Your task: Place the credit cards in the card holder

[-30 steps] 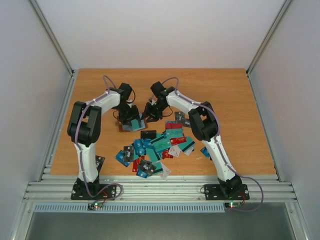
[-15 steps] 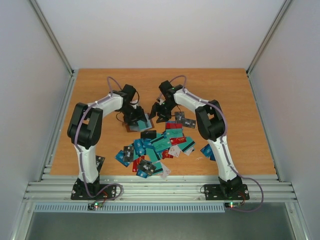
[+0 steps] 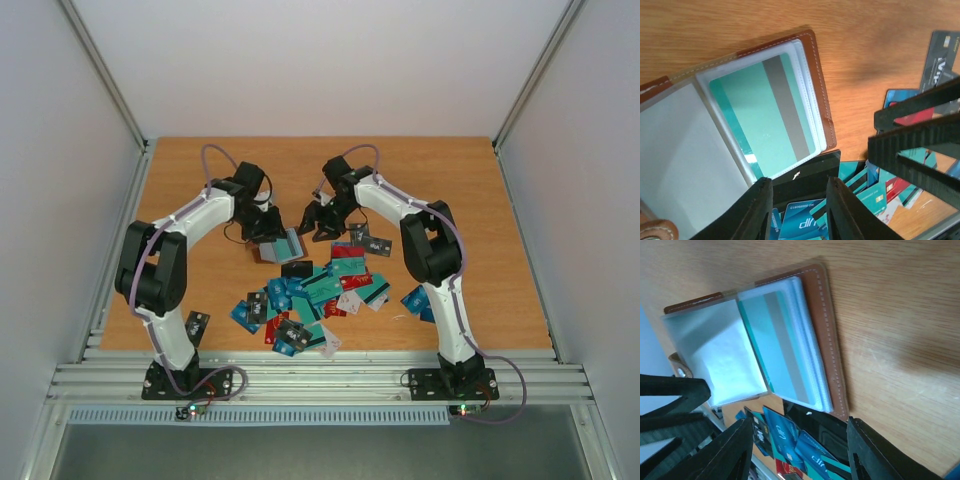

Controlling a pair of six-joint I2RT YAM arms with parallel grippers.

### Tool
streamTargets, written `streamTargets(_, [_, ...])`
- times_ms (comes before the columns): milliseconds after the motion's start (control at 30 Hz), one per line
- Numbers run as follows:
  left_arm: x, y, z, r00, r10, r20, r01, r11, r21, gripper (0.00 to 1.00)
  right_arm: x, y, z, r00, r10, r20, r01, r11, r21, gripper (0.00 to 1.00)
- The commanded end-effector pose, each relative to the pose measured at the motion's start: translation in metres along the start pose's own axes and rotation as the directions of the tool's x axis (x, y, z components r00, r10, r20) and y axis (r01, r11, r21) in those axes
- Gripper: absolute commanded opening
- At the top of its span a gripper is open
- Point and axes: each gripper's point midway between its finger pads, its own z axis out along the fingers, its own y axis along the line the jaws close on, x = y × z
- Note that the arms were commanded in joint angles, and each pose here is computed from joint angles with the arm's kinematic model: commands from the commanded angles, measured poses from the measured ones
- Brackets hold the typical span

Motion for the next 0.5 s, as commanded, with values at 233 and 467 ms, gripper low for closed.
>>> streamTargets(233, [0.004,0.022,0.021,0.998,0.047,-0.04,-0.05,0.996,-0.077,0.02,-0.007,0.03,0.001,1.0,-0.026,-0.012,0.024,0.987,-0.158,0.51])
streamTargets(467, [0.004,0.041,0.025,0.997,0.069,-0.04,-0.074,0.984,-0.159,0.0,-0.01,0.024,0.014,0.999,-0.003,-0.039,-0.003,0.988,-0.155,0.5])
